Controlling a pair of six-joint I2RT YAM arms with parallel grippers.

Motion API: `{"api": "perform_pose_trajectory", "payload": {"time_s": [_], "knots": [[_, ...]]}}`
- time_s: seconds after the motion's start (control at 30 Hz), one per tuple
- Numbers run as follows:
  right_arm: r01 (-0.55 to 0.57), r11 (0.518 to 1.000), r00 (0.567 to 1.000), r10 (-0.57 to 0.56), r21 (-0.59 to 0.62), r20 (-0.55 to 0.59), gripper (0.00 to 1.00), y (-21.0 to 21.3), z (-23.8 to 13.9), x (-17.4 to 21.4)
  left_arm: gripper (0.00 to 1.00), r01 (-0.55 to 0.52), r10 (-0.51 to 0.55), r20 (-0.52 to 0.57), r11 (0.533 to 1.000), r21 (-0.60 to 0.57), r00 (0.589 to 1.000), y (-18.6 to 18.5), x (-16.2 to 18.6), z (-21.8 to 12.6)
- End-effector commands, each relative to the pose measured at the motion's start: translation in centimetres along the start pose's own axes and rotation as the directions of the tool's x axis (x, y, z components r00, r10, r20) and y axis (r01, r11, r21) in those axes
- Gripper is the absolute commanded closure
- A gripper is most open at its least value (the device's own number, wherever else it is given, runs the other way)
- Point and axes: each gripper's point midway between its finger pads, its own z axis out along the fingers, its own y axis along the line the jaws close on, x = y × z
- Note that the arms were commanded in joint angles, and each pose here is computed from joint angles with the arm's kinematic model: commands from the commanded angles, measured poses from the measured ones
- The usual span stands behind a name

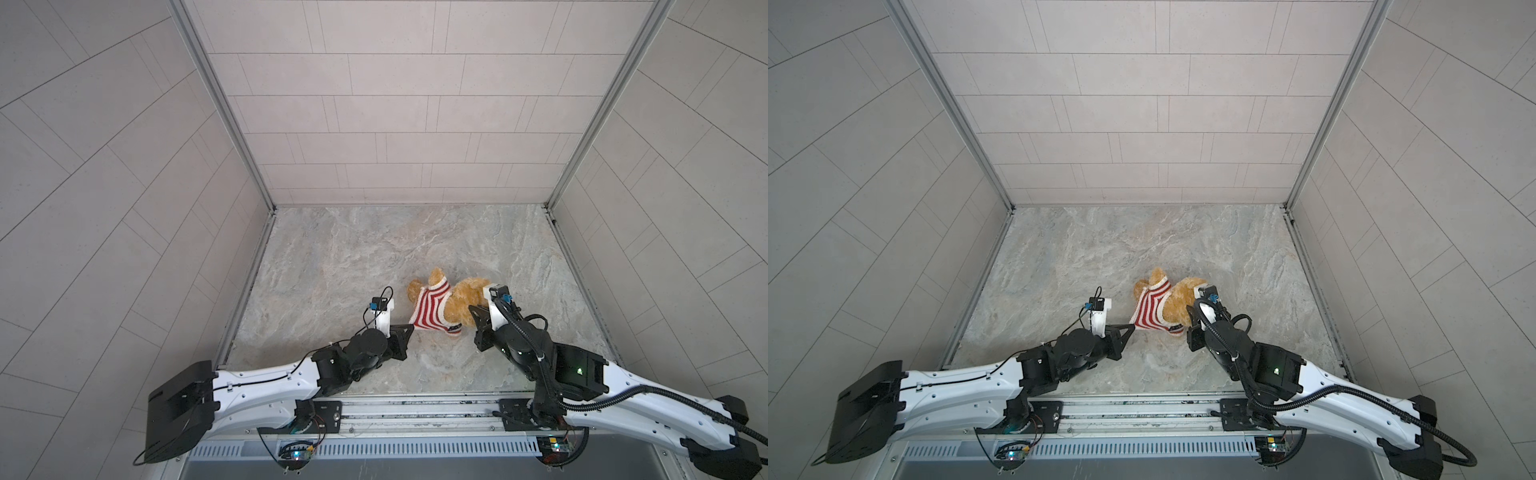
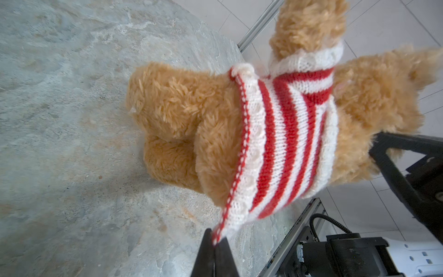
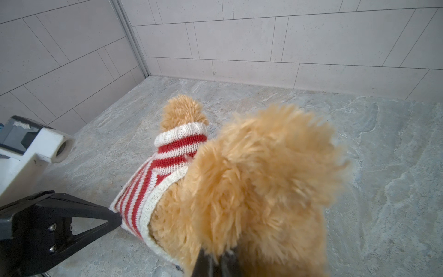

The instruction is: Dress the teddy bear

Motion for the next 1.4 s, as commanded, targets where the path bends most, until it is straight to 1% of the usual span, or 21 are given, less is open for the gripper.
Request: {"api": "perform_pose_trajectory", "payload": {"time_s": [0.0, 0.1, 0.17, 0.23, 0.3, 0.33, 0.4, 0.47, 0.53, 0.63, 0.73, 0.83, 1.07, 1.1, 1.2, 1.3, 1.37], "knots": [[-0.036, 0.999, 0.997, 0.036, -0.007, 0.071, 1.00, 0.2, -0.6, -2.6, 0.97, -0.058, 0.059, -0.045, 0.998, 0.019, 0.997, -0.7, 0.5, 0.9], [-0.019, 0.998, 0.998, 0.023, -0.058, 0.066, 1.00, 1.2, -0.5, -2.5, 0.93, -0.051, 0.056, -0.054, 0.994, 0.100, 0.997, -2.6, 0.6, 1.4], [-0.008, 0.998, 0.998, 0.011, -0.065, 0.058, 1.00, 1.5, -0.4, -2.5, 0.89, -0.046, 0.053, -0.058, 0.991, 0.125, 0.997, -3.1, 0.6, 1.5], [-0.001, 0.998, 0.999, 0.004, -0.059, 0.049, 1.00, 1.3, -0.3, -2.0, 0.87, -0.053, 0.060, -0.069, 0.993, 0.105, 0.996, -2.7, 0.8, 1.5], [-0.002, 0.999, 0.999, 0.004, -0.047, 0.045, 1.00, 1.0, -0.2, -1.6, 0.86, -0.068, 0.073, -0.086, 0.996, 0.059, 0.994, -1.3, 1.1, 1.0], [-0.001, 0.999, 0.999, 0.003, -0.048, 0.042, 1.00, 1.0, -0.1, -1.4, 0.84, -0.072, 0.077, -0.084, 0.996, 0.058, 0.994, -1.0, 1.0, 0.6], [0.017, 0.998, 0.999, -0.015, -0.055, 0.035, 1.00, 1.1, -0.1, -1.3, 0.73, -0.087, 0.092, -0.083, 0.994, 0.066, 0.992, -0.8, 0.9, -0.6], [0.047, 0.997, 0.999, -0.045, -0.059, 0.028, 1.00, 1.2, -0.1, -1.2, 0.64, -0.111, 0.117, -0.088, 0.992, 0.064, 0.989, -0.7, 0.6, -1.5], [0.075, 0.995, 0.997, -0.073, -0.068, 0.027, 1.00, 1.3, -0.1, -1.2, 0.61, -0.131, 0.135, -0.080, 0.990, 0.050, 0.988, -0.6, 0.0, -2.3], [0.107, 0.990, 0.994, -0.104, -0.097, 0.033, 1.00, 1.8, -0.2, -1.3, 0.61, -0.127, 0.129, -0.048, 0.991, 0.043, 0.990, -0.6, -1.3, -3.0], [0.129, 0.982, 0.992, -0.126, -0.139, 0.032, 1.00, 2.5, -0.2, -1.1, 0.63, -0.109, 0.111, -0.037, 0.993, 0.053, 0.993, -0.7, -2.3, -2.9], [0.139, 0.972, 0.990, -0.133, -0.191, 0.043, 1.00, 3.4, -0.2, -0.7, 0.63, -0.096, 0.098, -0.036, 0.994, 0.058, 0.995, -1.0, -3.1, -2.4], [0.143, 0.963, 0.990, -0.135, -0.228, 0.049, 1.00, 4.0, 0.0, 0.0, 0.63, -0.095, 0.097, -0.038, 0.994, 0.054, 0.995, -1.6, -3.7, -1.0], [0.145, 0.962, 0.989, -0.138, -0.231, 0.049, 1.00, 4.0, 0.0, 0.1, 0.64, -0.090, 0.092, -0.038, 0.995, 0.046, 0.995, -1.5, -3.7, -0.8], [0.150, 0.961, 0.989, -0.143, -0.231, 0.048, 1.00, 4.0, 0.0, 0.3, 0.73, -0.067, 0.069, -0.036, 0.997, 0.031, 0.997, -1.0, -4.0, -0.3], [0.151, 0.962, 0.988, -0.143, -0.229, 0.054, 1.00, 3.9, -0.1, 0.1, 0.79, -0.051, 0.052, -0.032, 0.999, 0.017, 0.998, -0.5, -4.1, -0.2], [0.155, 0.962, 0.988, -0.147, -0.226, 0.055, 1.00, 3.9, -0.1, 0.1, 0.84, -0.043, 0.043, -0.028, 0.999, 0.005, 0.999, 0.0, -4.1, -0.2]]}}
